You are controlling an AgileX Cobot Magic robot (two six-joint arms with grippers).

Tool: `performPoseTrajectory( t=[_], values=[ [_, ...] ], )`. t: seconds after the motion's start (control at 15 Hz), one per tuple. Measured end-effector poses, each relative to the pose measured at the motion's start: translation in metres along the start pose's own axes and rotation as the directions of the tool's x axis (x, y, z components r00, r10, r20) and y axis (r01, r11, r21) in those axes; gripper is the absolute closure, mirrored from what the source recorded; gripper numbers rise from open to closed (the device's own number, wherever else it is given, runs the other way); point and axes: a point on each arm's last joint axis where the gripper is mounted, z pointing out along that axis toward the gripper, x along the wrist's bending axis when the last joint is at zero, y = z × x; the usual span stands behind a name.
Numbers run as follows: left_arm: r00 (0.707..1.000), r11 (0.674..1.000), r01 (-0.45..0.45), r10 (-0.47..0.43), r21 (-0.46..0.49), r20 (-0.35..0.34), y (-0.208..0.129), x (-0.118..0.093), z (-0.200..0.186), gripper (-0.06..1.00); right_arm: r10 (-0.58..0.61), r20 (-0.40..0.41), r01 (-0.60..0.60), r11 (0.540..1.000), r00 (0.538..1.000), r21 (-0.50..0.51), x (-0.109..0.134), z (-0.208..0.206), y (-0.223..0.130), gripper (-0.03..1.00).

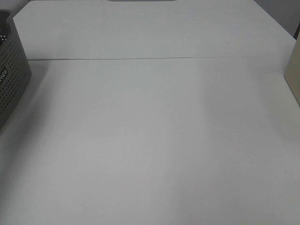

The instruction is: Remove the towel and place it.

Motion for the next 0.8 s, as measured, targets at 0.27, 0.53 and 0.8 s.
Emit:
performPoseTrajectory(
  t=[0.27, 0.53, 0.8],
  values=[
    [0.993, 0.970, -0.103, 0.113, -0.219, 0.034, 0.025, -0.054, -0.078, 0.94, 0.000, 0.000, 0.000, 1.000, 1.000, 0.000, 0.000, 0.000, 0.000, 0.21],
    [0.954, 0.922, -0.159, 0.235, -0.354, 0.184, 0.048, -0.118, -0.105, 0.94, -0.001, -0.002, 0.001, 1.000, 1.000, 0.000, 0.000, 0.000, 0.000, 0.21],
    [0.901, 0.849, -0.213, 0.363, -0.484, 0.239, 0.063, -0.162, -0.122, 0.94, -0.109, -0.141, 0.101, 0.993, 0.984, -0.060, 0.012, 0.008, 0.031, 0.21]
  ],
)
